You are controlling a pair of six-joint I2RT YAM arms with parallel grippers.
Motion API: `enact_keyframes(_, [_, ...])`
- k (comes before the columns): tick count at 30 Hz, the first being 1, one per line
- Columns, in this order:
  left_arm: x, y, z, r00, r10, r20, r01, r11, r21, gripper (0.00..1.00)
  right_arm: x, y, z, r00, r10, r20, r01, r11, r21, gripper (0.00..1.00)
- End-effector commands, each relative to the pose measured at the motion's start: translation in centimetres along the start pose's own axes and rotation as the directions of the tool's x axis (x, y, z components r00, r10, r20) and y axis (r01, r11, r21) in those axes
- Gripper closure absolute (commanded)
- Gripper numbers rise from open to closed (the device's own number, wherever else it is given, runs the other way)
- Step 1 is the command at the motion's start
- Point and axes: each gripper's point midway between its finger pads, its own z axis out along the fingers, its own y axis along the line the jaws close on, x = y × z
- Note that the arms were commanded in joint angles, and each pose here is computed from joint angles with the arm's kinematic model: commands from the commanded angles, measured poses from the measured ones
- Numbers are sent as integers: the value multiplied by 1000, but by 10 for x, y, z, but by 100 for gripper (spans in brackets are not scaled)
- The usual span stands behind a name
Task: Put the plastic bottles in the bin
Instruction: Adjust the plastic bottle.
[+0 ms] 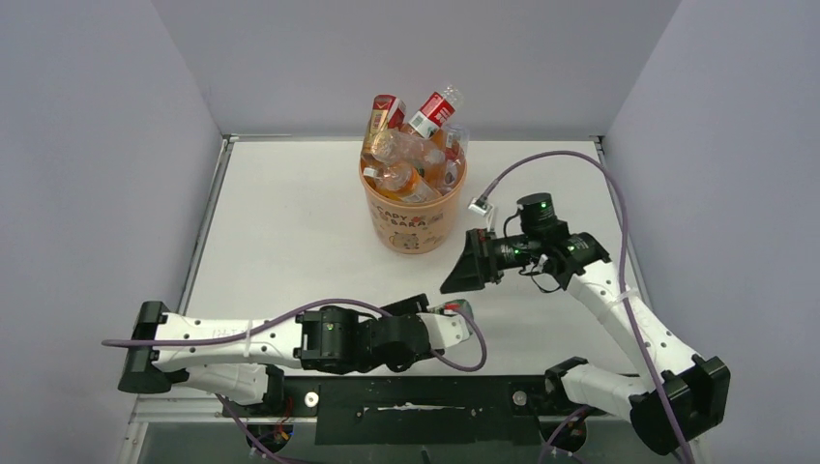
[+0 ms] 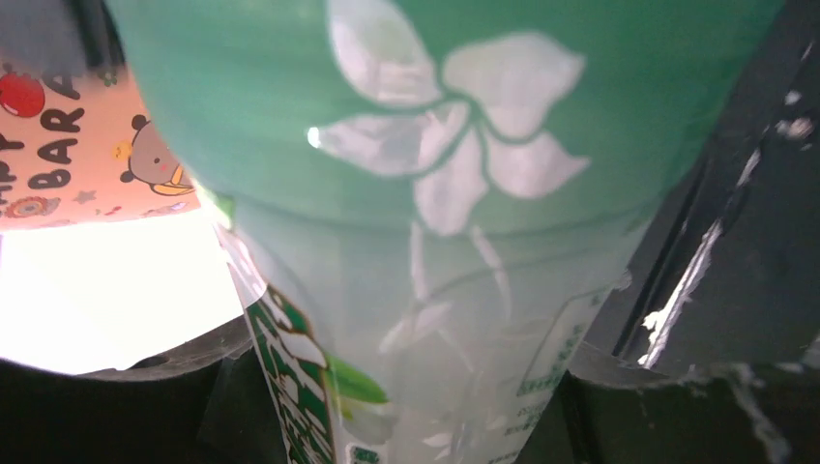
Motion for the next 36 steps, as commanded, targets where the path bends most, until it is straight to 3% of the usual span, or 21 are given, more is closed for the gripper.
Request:
enact_keyframes(1, [-40,11,-11,957,-231,176,222,973,69,60,-42,-14,-37,982,-34,187,7,990,144,2])
enact_keyframes(10, [-78,38,-13,798,-522,300,492,853,174,62,-60,-6,-82,885,-239,401,65,914,402,4])
enact_keyframes(14, [-97,49,-15,703,-636,319,565,771,294,62,-61,17,-95,819,-346,458,146,897,416,5])
enact_keyframes(20, [-121,53,-30,597,-748,291,573,651,497,62,-52,52,-98,734,-450,509,302,887,349,6])
enact_keyframes(31, [-154,30,-47,537,-805,252,447,524,725,62,-67,77,-99,662,-463,589,378,885,271,4])
enact_keyframes(36, [-157,24,-43,529,-816,234,432,496,753,62,-76,89,-97,642,-452,619,417,884,212,3])
